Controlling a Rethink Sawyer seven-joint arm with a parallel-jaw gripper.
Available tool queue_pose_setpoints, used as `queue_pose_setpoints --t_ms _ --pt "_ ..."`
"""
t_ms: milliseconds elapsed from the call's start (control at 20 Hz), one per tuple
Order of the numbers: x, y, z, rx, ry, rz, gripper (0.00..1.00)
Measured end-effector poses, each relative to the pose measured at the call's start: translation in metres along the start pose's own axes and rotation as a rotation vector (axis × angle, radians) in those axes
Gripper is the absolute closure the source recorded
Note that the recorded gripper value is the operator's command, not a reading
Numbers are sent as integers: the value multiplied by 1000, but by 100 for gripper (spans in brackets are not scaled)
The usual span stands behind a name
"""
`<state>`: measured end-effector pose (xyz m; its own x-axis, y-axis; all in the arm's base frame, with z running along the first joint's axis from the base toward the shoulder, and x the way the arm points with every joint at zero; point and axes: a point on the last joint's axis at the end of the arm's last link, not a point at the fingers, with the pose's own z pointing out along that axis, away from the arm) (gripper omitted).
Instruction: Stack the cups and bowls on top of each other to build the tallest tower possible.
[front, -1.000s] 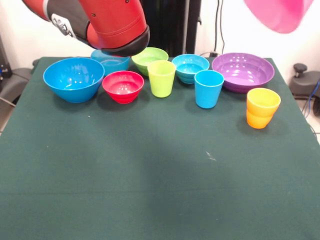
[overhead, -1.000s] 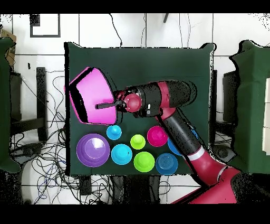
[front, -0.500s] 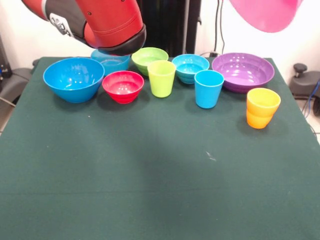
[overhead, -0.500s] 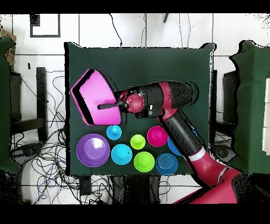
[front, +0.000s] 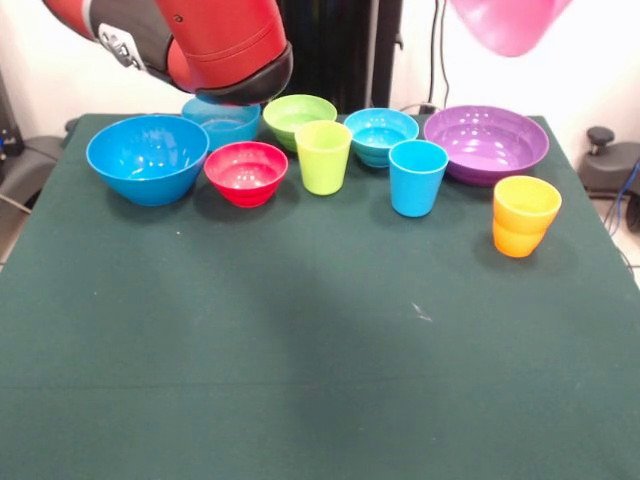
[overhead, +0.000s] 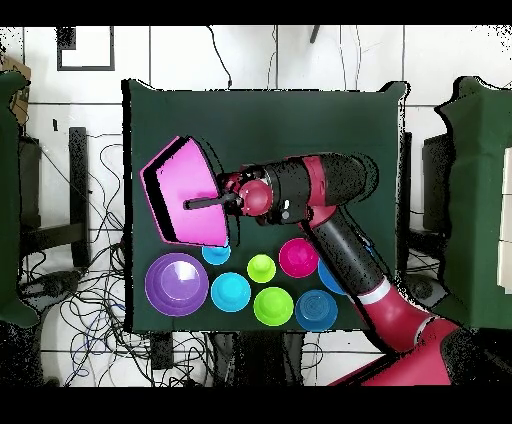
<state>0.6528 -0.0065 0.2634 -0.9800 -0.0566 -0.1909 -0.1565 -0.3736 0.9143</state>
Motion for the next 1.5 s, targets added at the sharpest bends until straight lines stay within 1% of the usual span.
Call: queue_pose_setpoints --t_ms 250,550,650,800,850,950,1150,1250,1350,1500 --pt "-2 7 1 25 8 -11 0" --pt "-3 11 1 47 15 -17 0" --pt "-2 12 2 61 25 -21 0" --pt "1 14 4 97 58 -31 0" --pt "5 12 5 145 91 -39 0" --pt "8 10 5 183 115 -43 0" --pt "14 3 -3 303 189 -50 0" --pt "14 7 -9 329 216 -50 0" --pt "14 8 -11 333 218 -50 0" --pt "10 8 -17 334 206 -50 0"
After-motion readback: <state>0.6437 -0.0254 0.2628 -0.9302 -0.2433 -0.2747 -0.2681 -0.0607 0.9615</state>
